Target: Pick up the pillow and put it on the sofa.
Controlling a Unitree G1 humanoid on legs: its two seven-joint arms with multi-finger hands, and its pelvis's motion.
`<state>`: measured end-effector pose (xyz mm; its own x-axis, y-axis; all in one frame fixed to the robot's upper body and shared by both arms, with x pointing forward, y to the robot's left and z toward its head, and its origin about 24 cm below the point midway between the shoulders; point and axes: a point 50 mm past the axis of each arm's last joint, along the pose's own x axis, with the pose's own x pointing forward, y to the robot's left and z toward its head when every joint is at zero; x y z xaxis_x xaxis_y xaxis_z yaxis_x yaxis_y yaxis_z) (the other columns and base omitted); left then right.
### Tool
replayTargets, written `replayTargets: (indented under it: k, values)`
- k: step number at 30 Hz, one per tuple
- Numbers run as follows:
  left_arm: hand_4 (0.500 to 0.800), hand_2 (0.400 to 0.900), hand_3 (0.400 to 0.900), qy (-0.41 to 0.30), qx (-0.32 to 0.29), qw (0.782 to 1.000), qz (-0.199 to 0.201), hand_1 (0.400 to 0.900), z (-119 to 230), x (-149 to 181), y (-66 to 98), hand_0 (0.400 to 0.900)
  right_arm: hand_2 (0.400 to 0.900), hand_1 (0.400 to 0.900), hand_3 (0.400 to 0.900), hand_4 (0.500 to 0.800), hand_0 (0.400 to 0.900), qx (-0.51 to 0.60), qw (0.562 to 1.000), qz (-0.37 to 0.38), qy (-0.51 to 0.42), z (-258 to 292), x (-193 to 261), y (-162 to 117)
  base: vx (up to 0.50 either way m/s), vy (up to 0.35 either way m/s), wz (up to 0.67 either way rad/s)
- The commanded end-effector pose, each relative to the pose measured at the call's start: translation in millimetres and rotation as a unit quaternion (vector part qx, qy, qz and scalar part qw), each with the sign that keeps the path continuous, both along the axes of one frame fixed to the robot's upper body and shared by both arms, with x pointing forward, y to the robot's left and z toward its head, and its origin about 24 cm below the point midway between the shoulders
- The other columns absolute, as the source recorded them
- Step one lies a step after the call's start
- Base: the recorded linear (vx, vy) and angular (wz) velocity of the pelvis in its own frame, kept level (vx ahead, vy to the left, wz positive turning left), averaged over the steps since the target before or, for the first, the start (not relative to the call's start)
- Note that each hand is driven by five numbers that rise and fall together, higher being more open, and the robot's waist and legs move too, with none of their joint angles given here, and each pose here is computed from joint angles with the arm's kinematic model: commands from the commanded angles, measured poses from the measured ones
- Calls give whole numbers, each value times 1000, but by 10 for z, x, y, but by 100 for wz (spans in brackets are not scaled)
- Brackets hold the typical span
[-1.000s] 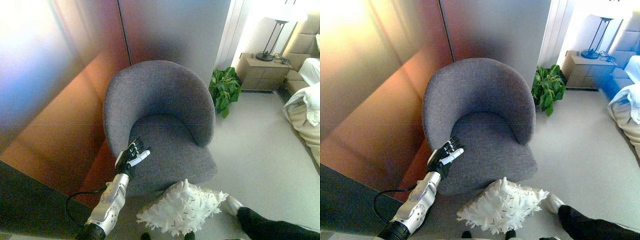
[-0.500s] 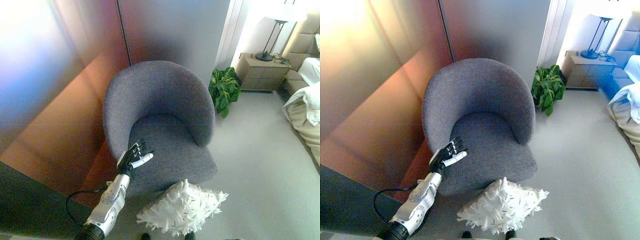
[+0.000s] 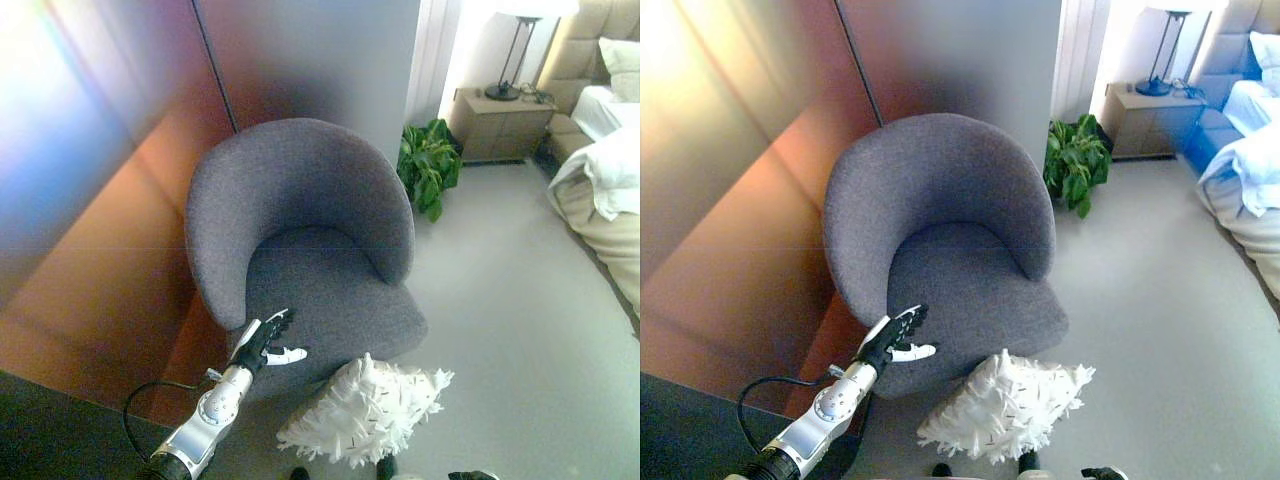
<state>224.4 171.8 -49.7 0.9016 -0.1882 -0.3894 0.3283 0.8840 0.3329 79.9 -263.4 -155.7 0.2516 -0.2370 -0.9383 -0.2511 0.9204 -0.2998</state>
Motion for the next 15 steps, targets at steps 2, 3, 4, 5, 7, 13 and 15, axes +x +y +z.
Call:
replayTargets:
  k: [2,3,4,5,7,13,15]
  values:
    - [800,900,900,-155,58,986,-21,900,591,614,-48,900,900,900,900,800,900,-18,997,59,-41,111,434,-14,-136,45,-2]
    - [800,900,900,-157,57,986,-23,900,601,632,-66,900,900,900,900,800,900,-20,997,59,-47,127,476,-23,-117,50,-3]
    - [800,900,900,-160,51,985,-25,900,616,664,-111,900,900,900,900,800,900,-23,996,59,-59,160,553,-39,-86,47,-4]
    - [800,900,900,-161,48,985,-26,900,619,680,-148,900,900,900,900,800,900,-25,996,59,-66,177,592,-49,-77,49,-6]
    - [800,900,900,-160,48,985,-32,900,621,706,-197,900,900,900,900,800,900,-29,994,62,-81,211,666,-60,-53,26,-8]
    - [800,900,900,-160,55,985,-34,900,619,789,-295,900,900,900,900,800,900,-44,990,75,-112,306,849,-98,-43,10,-9]
    - [800,900,900,-162,57,984,-33,900,631,819,-314,900,900,900,900,800,900,-47,988,77,-122,335,908,-99,-34,-17,-9]
